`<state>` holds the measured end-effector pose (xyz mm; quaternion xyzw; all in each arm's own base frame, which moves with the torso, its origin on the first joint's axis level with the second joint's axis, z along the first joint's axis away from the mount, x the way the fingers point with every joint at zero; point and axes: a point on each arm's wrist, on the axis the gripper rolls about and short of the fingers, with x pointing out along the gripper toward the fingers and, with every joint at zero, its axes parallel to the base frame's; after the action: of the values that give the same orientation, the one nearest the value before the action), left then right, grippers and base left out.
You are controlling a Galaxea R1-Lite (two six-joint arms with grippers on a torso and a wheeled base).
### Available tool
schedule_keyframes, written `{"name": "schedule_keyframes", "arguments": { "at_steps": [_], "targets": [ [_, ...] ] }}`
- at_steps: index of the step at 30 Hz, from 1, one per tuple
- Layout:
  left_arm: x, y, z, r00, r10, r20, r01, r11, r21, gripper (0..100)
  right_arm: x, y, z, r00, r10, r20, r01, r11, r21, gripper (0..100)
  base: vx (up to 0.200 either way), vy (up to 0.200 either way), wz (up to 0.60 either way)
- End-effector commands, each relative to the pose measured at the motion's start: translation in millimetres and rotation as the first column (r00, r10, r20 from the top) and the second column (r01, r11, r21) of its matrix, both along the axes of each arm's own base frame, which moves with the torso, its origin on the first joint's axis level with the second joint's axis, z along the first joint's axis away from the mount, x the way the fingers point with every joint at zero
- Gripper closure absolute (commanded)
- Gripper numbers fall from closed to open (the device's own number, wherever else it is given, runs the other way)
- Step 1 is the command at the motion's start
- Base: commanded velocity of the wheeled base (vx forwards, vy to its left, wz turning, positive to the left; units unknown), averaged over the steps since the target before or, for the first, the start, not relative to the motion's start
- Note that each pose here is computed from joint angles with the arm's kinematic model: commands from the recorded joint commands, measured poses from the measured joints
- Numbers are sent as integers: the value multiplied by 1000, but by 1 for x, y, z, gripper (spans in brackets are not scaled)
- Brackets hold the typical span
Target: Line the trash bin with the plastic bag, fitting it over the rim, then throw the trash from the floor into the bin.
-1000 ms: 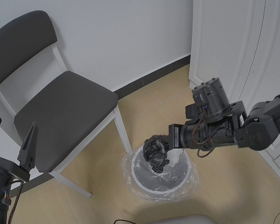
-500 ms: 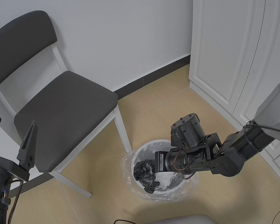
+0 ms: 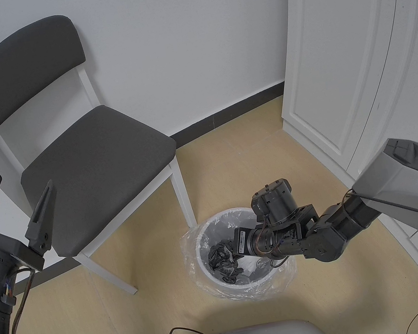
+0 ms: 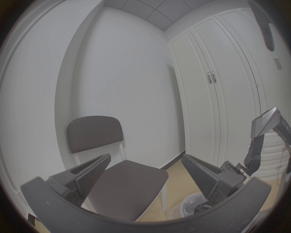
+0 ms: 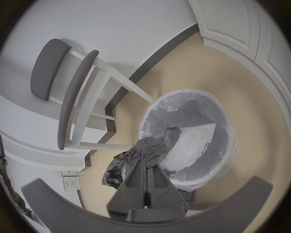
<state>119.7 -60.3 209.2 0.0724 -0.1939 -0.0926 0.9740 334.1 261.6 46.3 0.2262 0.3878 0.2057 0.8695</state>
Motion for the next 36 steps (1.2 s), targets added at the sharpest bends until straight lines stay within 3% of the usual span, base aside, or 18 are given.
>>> {"name": "schedule_keyframes", "arguments": {
  "at_steps": [1,5,12,17,36],
  "targets": [
    [0,0,0,1000,0,1,0,1000,-1,0,10,2,-17,999,-26,-32,27,1000,4,100,0,0,0],
    [0,0,0,1000,0,1,0,1000,-1,0,12,2,-18,999,-34,-39,35,999,13,100,0,0,0],
    [0,0,0,1000,1,1,-1,1000,1,0,31,-13,-25,997,-56,-48,62,988,144,100,0,0,0],
    [0,0,-1,1000,1,-2,-1,1000,2,0,33,-16,-26,996,-50,-72,63,978,197,100,0,0,0],
    [-1,0,-3,1000,1,-9,-1,1000,8,0,47,-32,-45,990,-106,-89,123,970,208,100,0,0,0]
  ]
}}
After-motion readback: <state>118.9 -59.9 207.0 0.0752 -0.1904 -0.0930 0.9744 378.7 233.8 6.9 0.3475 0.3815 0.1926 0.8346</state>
